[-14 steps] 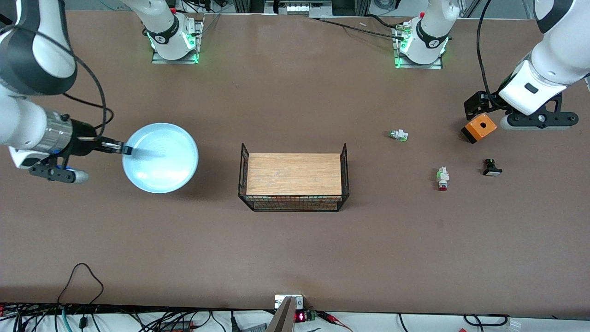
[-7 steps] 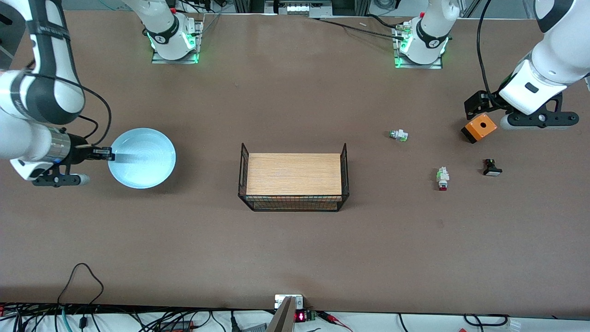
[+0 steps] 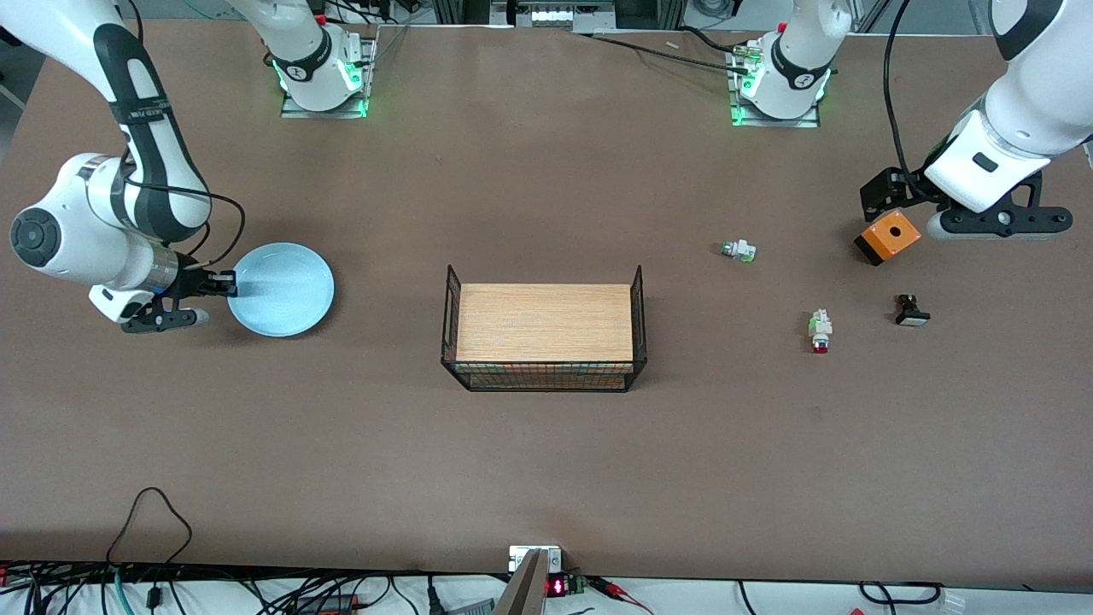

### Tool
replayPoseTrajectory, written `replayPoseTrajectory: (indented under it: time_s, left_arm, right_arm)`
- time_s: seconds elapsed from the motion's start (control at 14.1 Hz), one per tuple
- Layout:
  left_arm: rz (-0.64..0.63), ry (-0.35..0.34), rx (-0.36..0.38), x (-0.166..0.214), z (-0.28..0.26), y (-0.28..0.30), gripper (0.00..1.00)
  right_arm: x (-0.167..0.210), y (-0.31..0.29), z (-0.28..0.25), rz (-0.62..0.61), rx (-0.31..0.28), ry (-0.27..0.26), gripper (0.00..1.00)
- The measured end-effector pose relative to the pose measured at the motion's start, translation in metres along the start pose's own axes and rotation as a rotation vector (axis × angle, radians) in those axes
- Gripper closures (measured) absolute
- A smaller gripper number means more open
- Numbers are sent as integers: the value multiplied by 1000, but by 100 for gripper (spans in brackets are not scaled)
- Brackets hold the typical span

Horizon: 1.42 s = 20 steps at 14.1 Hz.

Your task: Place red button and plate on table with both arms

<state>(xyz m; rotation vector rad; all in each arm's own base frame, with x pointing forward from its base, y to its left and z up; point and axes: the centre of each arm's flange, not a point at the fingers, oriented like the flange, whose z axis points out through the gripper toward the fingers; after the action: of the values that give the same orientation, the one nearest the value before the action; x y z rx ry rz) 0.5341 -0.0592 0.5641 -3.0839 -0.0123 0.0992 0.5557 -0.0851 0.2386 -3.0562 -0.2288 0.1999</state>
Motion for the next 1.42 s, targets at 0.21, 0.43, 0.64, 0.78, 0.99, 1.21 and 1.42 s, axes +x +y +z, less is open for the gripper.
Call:
replayPoseTrajectory:
  time_s: [0.21,0.43,0.64,0.78,0.99,1.21,1.42]
  left_arm:
    - [0,-8,1,-1,1,0,0]
    - [0,-8,1,-1,1,0,0]
    - [0,-9,1,-1,1,0,0]
    - [0,-9,1,-1,1,0,0]
    - [0,-10,1,-1,1,0,0]
    - [-1,-10,1,-1,1,-1,0]
    - [-1,-11,1,-1,1,-1,0]
  right_arm:
    - [0,7,22,-12,-4,-2,92]
    - [5,3,6,24,0,5,70]
    - [14,-21,-47,98,17,-9,41]
    - [21,-51,-76,135,12,9,20]
    - [27,-93,-96,172,8,6,0]
    - [34,-116,-152,198,13,-52,0]
    - [34,-124,-223,221,17,-76,0]
